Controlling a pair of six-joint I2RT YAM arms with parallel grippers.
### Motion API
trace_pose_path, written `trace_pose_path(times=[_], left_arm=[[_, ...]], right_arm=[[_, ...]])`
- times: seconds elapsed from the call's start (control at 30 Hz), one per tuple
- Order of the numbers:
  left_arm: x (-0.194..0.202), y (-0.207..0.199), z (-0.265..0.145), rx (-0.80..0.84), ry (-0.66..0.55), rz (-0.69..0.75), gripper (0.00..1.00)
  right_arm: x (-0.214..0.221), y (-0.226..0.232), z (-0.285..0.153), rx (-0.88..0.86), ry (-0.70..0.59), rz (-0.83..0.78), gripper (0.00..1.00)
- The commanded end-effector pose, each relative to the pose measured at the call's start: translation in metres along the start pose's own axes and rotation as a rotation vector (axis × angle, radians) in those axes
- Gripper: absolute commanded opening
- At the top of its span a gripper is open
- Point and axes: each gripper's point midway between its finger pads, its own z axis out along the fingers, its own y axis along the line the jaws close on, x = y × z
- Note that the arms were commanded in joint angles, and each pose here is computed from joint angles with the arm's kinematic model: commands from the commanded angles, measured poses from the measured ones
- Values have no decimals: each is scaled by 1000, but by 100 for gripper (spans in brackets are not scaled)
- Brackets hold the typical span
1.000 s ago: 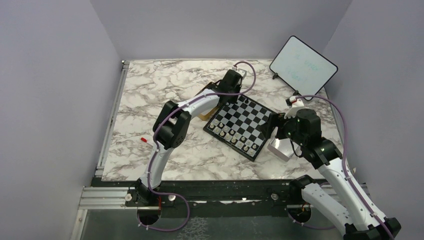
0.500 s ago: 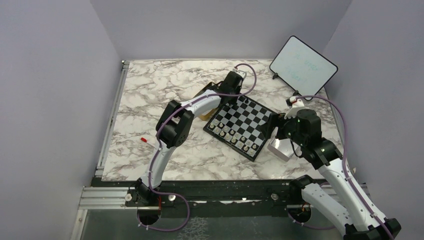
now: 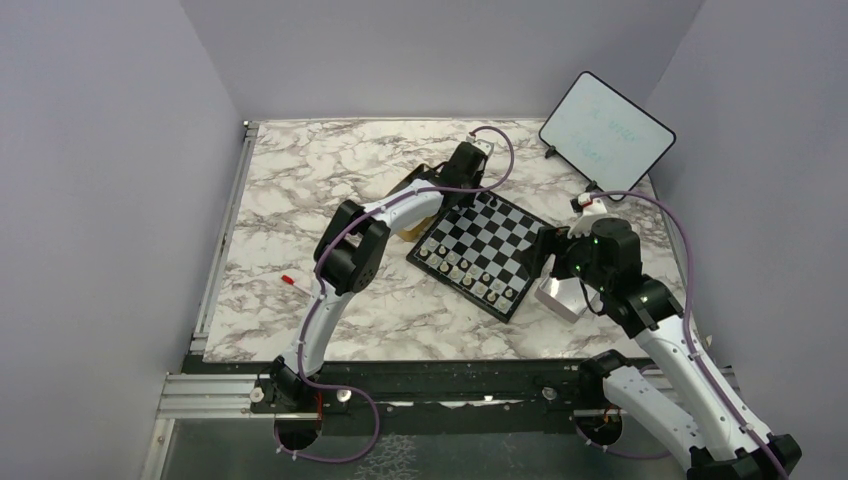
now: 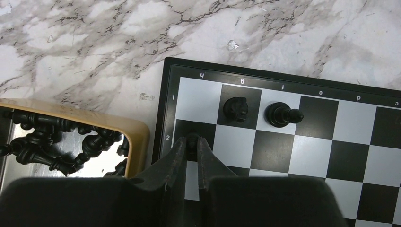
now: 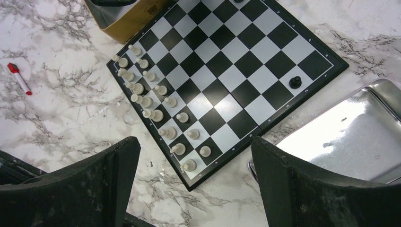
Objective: Set up the chess pieces on the board
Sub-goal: Place the chess piece on the chessboard.
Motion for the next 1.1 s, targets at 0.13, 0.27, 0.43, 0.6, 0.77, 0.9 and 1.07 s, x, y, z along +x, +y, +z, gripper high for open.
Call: trace_pose_path(times=[0.13, 0.27, 0.43, 0.6, 0.77, 0.9, 1.07], left_arm=[[5, 6, 4, -35, 2, 40, 21], [1, 3, 0, -15, -2, 45, 25], [-14, -9, -13, 45, -26, 20, 29], [-37, -14, -30, 68, -73, 0, 30], [-52, -13, -45, 62, -105, -7, 31], [-60, -12, -61, 60, -113, -10, 32], [-69, 5, -81, -13, -132, 18, 33]], right_arm=[[-1, -5, 4, 22, -12, -12, 93], [0, -5, 4, 18, -11, -12, 93], [1, -5, 5, 16, -8, -12, 93], [3, -4, 6, 9, 0, -11, 93], [2, -3, 5, 5, -5, -12, 93], [2, -3, 5, 5, -8, -8, 93], [0, -3, 5, 6, -16, -12, 93]])
